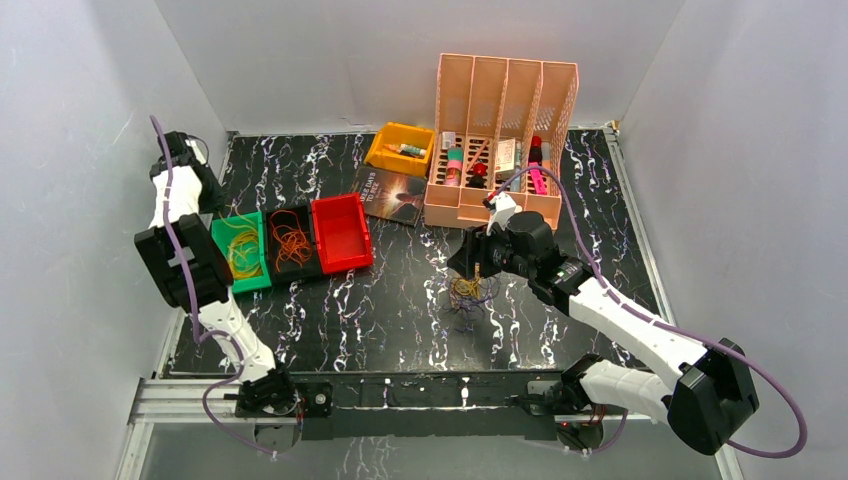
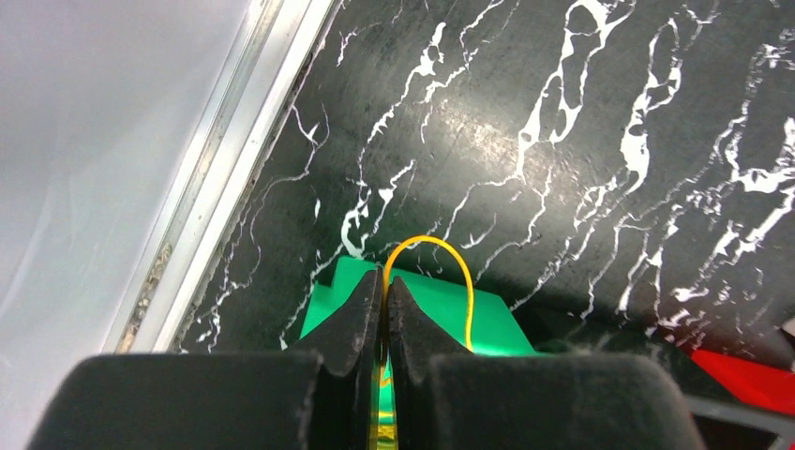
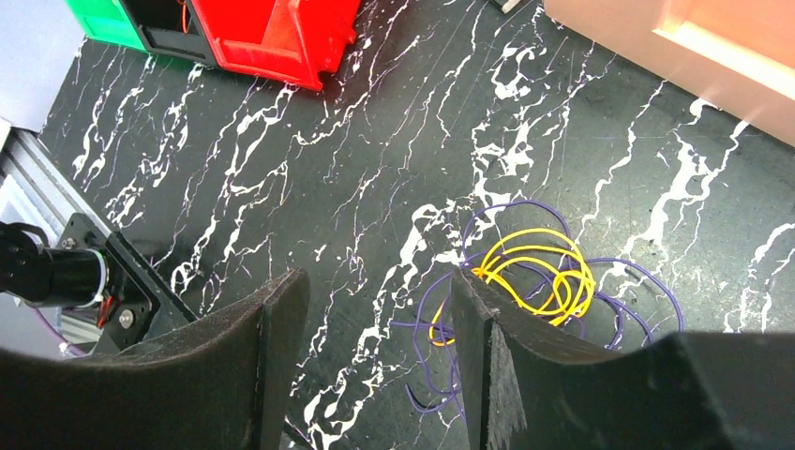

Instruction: Untangle the cables

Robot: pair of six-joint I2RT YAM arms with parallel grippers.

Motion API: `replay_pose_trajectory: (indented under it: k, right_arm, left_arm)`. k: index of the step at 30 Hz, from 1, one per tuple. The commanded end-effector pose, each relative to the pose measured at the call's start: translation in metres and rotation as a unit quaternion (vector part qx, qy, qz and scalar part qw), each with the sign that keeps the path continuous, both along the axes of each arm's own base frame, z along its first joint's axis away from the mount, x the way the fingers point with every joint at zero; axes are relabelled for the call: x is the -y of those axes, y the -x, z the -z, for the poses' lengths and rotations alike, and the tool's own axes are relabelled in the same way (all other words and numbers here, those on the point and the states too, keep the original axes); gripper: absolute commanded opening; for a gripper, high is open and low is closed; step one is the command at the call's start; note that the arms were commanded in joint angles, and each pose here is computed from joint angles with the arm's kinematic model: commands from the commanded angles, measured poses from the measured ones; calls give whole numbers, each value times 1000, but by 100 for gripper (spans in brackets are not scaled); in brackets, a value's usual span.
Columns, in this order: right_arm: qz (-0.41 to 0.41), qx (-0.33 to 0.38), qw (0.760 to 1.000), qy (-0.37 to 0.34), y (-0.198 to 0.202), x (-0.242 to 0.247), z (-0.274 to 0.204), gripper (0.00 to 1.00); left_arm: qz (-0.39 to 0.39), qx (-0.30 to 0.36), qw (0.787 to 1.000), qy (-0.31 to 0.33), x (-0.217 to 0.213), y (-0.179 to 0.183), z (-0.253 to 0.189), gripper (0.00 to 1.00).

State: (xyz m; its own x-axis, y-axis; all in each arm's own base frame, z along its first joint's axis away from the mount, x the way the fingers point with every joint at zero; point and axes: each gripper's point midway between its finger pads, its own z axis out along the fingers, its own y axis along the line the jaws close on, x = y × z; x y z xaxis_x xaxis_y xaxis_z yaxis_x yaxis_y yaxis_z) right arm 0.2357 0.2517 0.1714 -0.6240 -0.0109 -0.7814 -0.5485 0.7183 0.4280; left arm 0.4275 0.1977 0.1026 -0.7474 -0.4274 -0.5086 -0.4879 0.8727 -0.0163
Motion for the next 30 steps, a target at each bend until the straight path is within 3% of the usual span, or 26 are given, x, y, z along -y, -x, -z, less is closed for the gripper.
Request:
replay_pose_trajectory:
  k: [1, 7, 14, 30]
  right_arm:
    - [-6, 13, 1000, -20, -2, -6, -8, 66]
    - [-15, 7, 999, -27, 0, -10, -7, 66]
    - [-18, 7, 999, -28, 2, -10, -7, 66]
    - [-10, 14, 1000, -26, 3, -5, -8, 66]
  left_arm:
    - [-21, 71, 997, -2, 10, 13, -59, 0]
    - [-53, 84, 995, -2, 25, 49, -64, 0]
    - [-87, 49, 995, 13, 36, 83, -37, 0]
    - [-100, -45, 992, 67, 50, 99, 36, 0]
